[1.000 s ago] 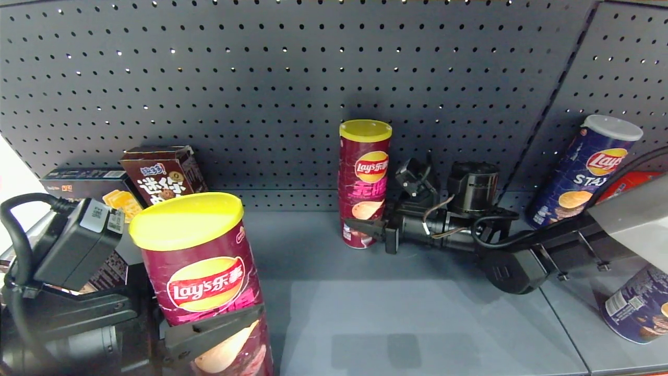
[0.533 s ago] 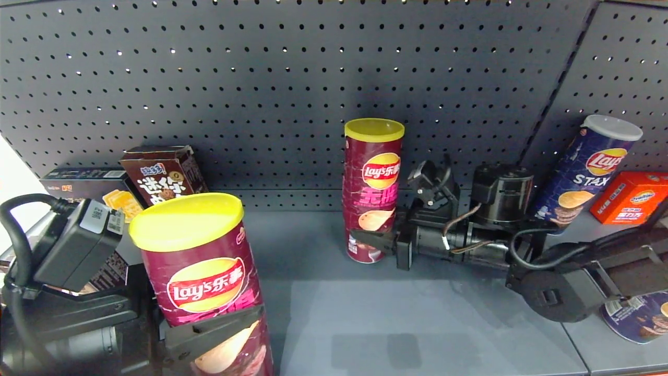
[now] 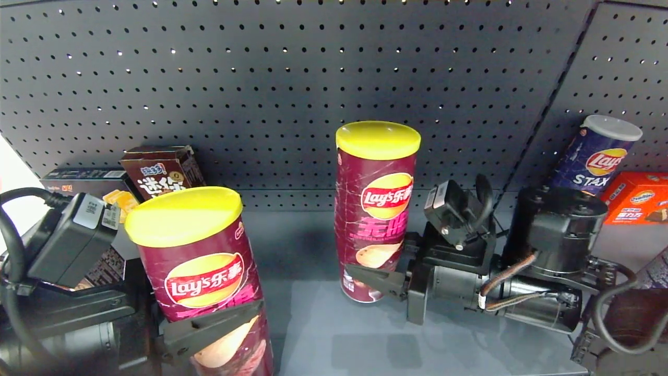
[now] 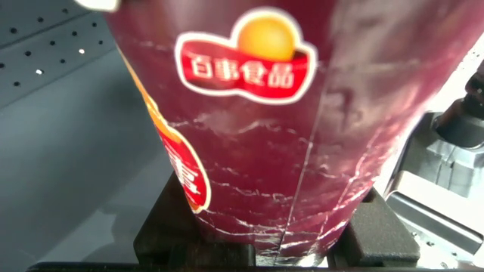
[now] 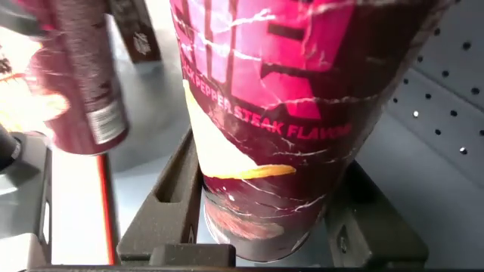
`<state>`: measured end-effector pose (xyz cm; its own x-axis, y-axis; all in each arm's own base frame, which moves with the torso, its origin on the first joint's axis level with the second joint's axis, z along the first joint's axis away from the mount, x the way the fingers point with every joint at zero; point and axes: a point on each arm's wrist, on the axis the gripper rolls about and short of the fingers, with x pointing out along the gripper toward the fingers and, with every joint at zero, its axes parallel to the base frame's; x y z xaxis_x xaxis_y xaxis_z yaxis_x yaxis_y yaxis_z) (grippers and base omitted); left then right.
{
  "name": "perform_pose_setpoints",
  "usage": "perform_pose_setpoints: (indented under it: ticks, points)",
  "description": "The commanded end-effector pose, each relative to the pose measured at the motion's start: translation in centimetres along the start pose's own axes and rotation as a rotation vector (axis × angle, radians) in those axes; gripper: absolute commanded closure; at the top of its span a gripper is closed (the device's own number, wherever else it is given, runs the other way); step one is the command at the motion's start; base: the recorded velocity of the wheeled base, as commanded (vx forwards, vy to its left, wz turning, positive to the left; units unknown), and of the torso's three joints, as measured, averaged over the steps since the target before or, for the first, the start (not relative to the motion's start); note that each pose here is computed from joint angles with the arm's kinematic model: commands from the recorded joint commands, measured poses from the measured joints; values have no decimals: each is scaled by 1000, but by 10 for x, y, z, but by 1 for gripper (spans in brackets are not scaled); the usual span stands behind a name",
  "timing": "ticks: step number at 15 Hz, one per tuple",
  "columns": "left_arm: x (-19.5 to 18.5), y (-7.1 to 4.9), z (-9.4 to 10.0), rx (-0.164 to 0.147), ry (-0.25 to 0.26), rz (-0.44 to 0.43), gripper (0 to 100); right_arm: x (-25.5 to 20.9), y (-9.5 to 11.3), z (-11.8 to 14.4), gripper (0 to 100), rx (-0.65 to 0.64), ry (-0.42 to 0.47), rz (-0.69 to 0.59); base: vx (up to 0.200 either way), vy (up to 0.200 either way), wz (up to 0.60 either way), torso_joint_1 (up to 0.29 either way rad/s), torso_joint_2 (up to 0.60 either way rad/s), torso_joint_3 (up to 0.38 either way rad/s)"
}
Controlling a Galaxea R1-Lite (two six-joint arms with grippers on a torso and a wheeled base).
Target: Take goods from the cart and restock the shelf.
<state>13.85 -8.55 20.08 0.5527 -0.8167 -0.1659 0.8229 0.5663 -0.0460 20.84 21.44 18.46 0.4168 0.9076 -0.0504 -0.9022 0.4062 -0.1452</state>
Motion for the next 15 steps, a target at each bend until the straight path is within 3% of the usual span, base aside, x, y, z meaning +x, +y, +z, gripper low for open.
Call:
perform_pose_setpoints:
  ticks: [1,5,15]
  points:
    - [0,0,0,9,-1,1,100,-11,7,0,100,-5,-12,4,0,0,0,0,0,0]
    - [0,0,1,9,-2,2,100,-17,10,-8,100,-9,-23,-21,0,0,0,0,0,0]
    - [1,1,-1,7,7,17,100,-50,44,-37,100,24,55,-10,0,0,0,0,0,0]
